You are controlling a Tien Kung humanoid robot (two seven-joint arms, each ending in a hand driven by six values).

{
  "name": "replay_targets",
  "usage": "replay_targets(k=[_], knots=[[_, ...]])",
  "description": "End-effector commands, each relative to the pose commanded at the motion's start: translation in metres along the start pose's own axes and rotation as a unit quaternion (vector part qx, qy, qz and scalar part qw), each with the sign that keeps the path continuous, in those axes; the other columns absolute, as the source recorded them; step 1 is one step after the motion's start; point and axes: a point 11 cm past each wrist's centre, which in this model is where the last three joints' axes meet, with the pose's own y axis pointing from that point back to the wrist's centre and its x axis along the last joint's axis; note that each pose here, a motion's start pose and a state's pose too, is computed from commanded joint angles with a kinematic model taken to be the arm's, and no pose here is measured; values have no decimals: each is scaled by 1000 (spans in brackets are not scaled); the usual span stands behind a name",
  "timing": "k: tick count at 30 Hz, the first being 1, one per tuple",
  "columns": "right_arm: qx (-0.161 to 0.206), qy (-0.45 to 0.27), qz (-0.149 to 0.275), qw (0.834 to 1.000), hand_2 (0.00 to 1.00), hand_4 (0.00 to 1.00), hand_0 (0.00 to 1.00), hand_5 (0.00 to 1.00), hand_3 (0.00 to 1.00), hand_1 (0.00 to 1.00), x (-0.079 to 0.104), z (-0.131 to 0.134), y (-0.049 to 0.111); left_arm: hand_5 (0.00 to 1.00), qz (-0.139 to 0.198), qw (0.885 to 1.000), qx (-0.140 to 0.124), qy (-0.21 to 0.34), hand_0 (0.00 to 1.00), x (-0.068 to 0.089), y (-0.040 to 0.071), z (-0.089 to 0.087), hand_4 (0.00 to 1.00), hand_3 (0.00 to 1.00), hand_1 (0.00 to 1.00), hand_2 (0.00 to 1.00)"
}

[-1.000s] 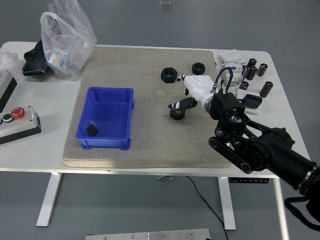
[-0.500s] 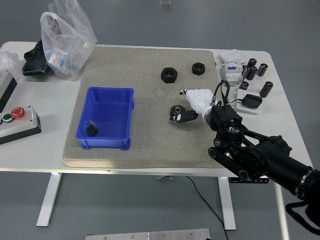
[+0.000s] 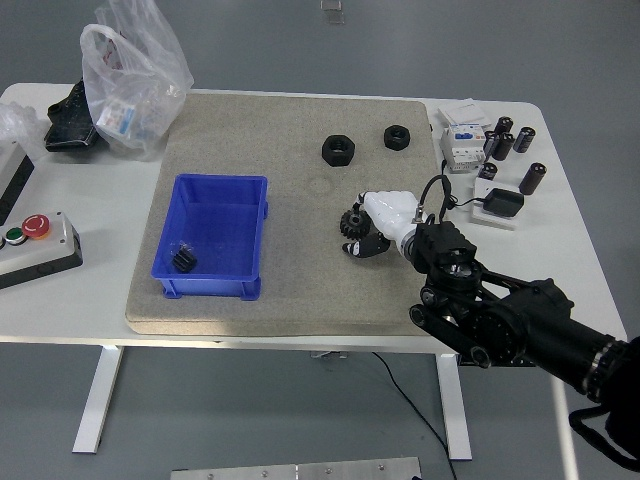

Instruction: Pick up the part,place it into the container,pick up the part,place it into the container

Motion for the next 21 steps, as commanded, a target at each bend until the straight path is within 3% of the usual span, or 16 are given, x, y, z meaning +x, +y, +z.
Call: replay_targets(k=[3, 4, 13, 17, 21], knots=[[3, -6, 3, 1000, 422, 563, 261, 114, 598, 504, -1, 0, 0, 229, 0, 1000, 0, 0, 656, 0, 0, 0, 646, 670, 594, 587], [4, -7, 4, 1000, 319, 463, 257, 92, 509, 482, -1, 0, 0, 230, 0, 1000, 0, 0, 656, 0, 0, 0, 645, 669, 594, 587], [22, -9, 28, 999, 300, 439, 255, 62, 496, 477, 9, -5, 1, 230, 1, 1000, 1, 0, 656, 0, 0, -1, 646, 669, 593, 587], [53, -8, 53, 997, 290, 441, 250, 42, 500, 470, 23, -22, 5, 231, 1, 1000, 1, 1, 656, 1, 0, -1, 646, 668, 593, 587], [107, -2, 81, 991, 290, 441, 250, 42, 500, 470, 39, -57, 13, 231, 1, 1000, 2, 1, 656, 0, 0, -1, 646, 668, 593, 587]])
